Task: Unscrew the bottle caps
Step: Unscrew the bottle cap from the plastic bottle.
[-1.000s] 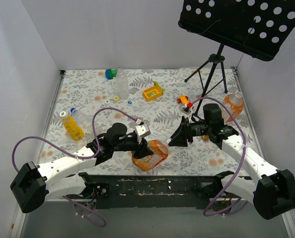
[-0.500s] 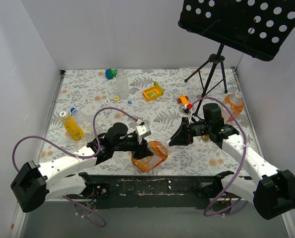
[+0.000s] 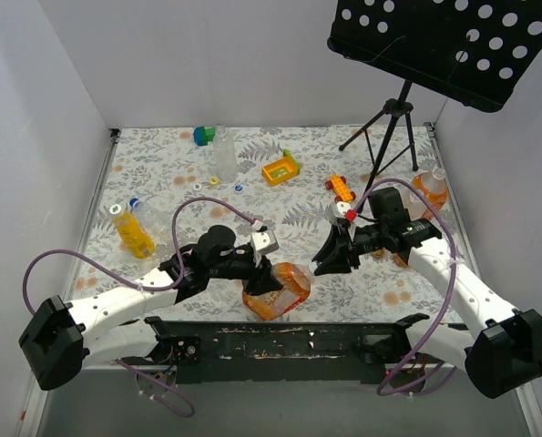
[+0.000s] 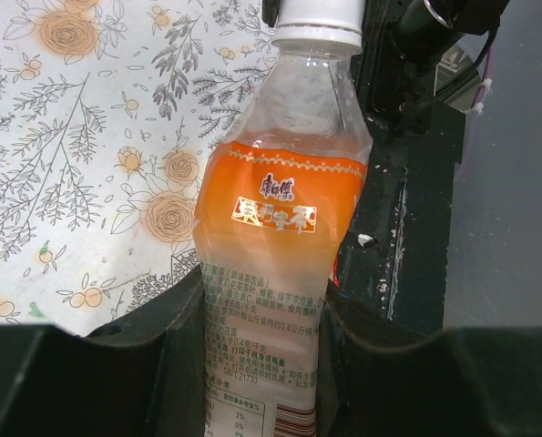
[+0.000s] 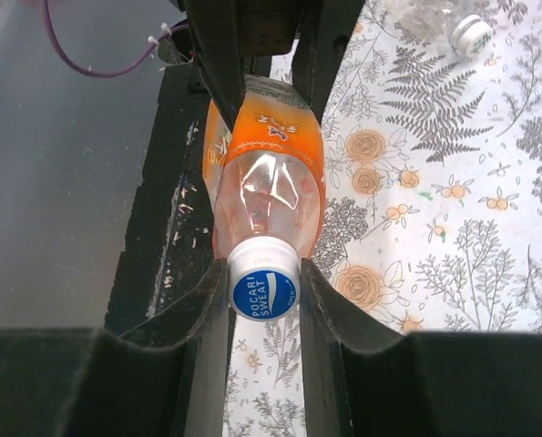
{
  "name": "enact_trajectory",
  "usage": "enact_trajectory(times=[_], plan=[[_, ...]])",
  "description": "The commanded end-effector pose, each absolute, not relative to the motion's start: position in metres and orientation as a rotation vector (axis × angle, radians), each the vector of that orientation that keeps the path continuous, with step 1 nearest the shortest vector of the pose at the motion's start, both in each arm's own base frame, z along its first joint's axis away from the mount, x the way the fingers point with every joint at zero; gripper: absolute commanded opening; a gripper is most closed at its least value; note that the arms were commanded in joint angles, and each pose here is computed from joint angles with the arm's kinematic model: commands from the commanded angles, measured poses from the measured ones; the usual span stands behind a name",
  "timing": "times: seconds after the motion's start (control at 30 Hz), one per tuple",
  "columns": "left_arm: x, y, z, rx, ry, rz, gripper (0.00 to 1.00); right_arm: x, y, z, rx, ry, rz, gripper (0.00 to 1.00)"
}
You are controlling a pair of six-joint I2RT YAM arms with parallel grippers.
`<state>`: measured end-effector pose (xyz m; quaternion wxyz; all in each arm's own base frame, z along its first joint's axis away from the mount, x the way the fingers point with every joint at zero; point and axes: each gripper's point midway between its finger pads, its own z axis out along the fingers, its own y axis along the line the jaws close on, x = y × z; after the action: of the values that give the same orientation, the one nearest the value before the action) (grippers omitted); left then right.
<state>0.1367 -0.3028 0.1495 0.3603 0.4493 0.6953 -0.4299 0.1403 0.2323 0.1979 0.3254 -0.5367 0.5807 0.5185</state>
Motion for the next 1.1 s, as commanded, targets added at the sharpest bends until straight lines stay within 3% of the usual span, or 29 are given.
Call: enact_trajectory(times=[0.0,1.07], plan=[[0.133,-0.304,0.172,1.153,1.748,-1.144,0.00,0.133,0.231,0.199,-1.567,1.370,1.259,0.02],[0.125,-0.301,0.169,1.165,1.754,-1.167,0.00,0.120,0.230,0.187,-1.869,1.126,0.991,0.03]])
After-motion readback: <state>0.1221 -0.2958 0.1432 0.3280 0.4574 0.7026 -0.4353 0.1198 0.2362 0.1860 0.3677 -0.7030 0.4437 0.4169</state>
